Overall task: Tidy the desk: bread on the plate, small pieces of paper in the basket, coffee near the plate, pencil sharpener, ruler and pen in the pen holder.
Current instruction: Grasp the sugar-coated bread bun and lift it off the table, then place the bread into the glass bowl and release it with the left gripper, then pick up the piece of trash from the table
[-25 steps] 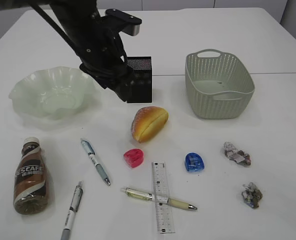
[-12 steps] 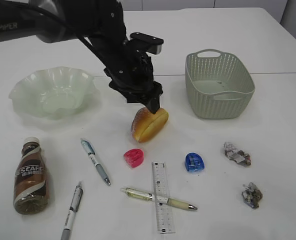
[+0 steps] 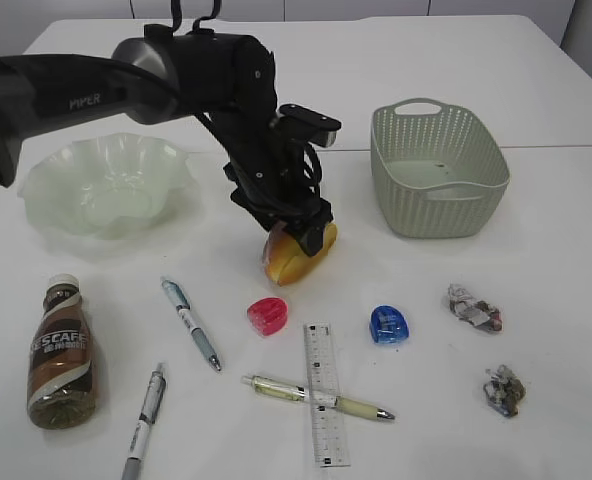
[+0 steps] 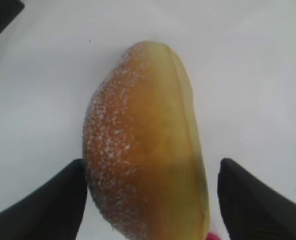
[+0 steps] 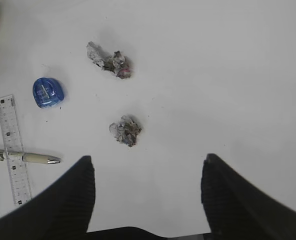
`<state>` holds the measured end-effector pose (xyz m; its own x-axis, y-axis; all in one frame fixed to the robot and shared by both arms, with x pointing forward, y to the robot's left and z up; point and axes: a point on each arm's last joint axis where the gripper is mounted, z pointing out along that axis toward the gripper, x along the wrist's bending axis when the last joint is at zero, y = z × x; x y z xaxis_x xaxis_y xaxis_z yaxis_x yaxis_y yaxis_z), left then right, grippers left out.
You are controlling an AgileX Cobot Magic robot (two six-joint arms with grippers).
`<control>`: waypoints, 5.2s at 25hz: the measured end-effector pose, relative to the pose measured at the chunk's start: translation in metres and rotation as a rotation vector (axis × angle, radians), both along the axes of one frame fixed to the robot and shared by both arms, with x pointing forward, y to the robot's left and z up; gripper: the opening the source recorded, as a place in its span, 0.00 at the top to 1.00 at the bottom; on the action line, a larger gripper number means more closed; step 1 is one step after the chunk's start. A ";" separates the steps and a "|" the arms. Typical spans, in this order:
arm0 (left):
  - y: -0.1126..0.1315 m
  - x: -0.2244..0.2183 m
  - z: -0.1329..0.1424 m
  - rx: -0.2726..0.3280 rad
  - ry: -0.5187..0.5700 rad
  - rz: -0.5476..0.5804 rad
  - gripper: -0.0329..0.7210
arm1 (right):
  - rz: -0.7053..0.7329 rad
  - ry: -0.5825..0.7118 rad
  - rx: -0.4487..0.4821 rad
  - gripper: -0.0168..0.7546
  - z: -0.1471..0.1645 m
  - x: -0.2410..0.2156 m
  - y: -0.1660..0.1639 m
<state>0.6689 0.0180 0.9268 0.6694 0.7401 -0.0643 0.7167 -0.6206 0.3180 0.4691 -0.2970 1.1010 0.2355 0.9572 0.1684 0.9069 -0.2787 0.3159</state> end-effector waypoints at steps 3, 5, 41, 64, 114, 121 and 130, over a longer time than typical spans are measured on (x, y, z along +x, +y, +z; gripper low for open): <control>0.000 0.000 -0.011 0.012 0.019 0.000 0.16 | 0.000 0.000 0.000 0.34 0.000 0.000 0.000; 0.000 0.001 -0.015 0.019 0.023 -0.001 0.16 | 0.000 0.000 0.000 0.34 0.000 0.000 0.000; 0.006 -0.012 0.104 -0.054 -0.050 0.009 0.67 | -0.002 -0.013 -0.011 0.35 0.000 0.001 -0.001; 0.197 0.056 0.133 -0.034 -0.121 0.495 0.67 | -0.001 0.003 -0.010 0.35 0.000 0.000 -0.001; 0.231 0.067 0.113 -0.010 -0.088 0.570 0.19 | 0.145 0.003 -0.014 0.34 0.000 -0.001 0.003; 0.233 0.033 0.199 -0.096 -0.235 0.588 0.21 | 0.277 0.021 0.017 0.34 -0.019 0.020 0.009; 0.242 -0.027 0.246 -0.074 -0.273 0.592 0.21 | 0.412 0.069 0.154 0.34 -0.069 0.063 0.021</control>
<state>0.6416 0.2597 1.1724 0.1492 0.9887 -0.0143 0.8179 -0.1152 0.5637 0.5326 -0.2756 1.0316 -0.1446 0.9385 0.3136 0.9697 0.0713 0.2337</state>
